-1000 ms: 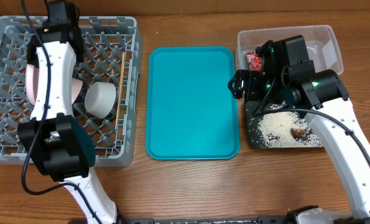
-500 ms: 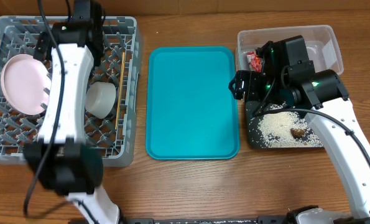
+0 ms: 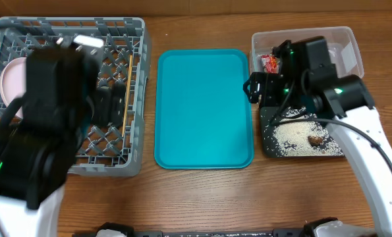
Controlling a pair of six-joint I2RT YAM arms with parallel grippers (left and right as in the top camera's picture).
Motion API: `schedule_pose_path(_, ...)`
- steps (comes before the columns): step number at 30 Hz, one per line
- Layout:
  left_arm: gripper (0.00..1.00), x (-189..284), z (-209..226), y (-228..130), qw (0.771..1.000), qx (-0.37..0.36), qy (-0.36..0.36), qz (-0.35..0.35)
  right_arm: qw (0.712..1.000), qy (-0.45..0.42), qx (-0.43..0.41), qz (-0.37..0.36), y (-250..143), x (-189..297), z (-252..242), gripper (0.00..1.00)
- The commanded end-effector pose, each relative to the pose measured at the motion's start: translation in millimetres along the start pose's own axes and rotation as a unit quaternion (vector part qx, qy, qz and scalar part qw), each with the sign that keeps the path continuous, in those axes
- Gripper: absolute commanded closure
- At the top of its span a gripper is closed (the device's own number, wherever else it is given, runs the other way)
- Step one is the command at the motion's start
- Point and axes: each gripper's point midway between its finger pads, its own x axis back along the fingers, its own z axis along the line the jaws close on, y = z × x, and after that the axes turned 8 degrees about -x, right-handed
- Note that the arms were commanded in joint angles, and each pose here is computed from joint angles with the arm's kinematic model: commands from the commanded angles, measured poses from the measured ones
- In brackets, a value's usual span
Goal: Sort waste into correct bins and load items into the dishwasher
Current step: 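Release the plate and lift the left gripper out of the rack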
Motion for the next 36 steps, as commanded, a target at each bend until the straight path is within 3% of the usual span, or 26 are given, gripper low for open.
schedule_pose_path(1,0.0,31,-17,-5,0.992,0.103,-0.071,-0.033,0.992,0.04,0.055,-0.103,23,70,29,0.09)
schedule_pose_path(4,0.0,42,-23,-8,0.989,0.104,-0.094,-0.043,0.986,0.057,0.072,-0.14,20,102,37,0.0)
schedule_pose_path(9,0.0,42,-29,-5,0.987,0.103,-0.111,-0.044,0.981,0.069,0.078,-0.163,17,122,41,0.0)
schedule_pose_path(18,0.0,27,-33,-3,0.988,0.099,-0.113,-0.024,0.983,0.071,0.077,-0.149,14,116,41,0.0)
schedule_pose_path(21,0.0,22,-35,-2,0.989,0.097,-0.114,-0.016,0.99,0.037,0.065,-0.123,2,111,25,0.0)
schedule_pose_path(24,0.0,16,-37,-1,0.989,0.096,-0.114,-0.008,0.986,0.013,0.066,-0.152,5,124,17,0.0)
schedule_pose_path(31,0.0,-1,-42,0,0.989,0.091,-0.116,0.015,0.958,0.013,0.183,-0.221,-8,176,22,0.0)
schedule_pose_path(36,0.0,-15,-47,1,0.989,0.087,-0.118,0.035,0.941,-0.028,0.222,-0.252,-17,171,0,0.0)
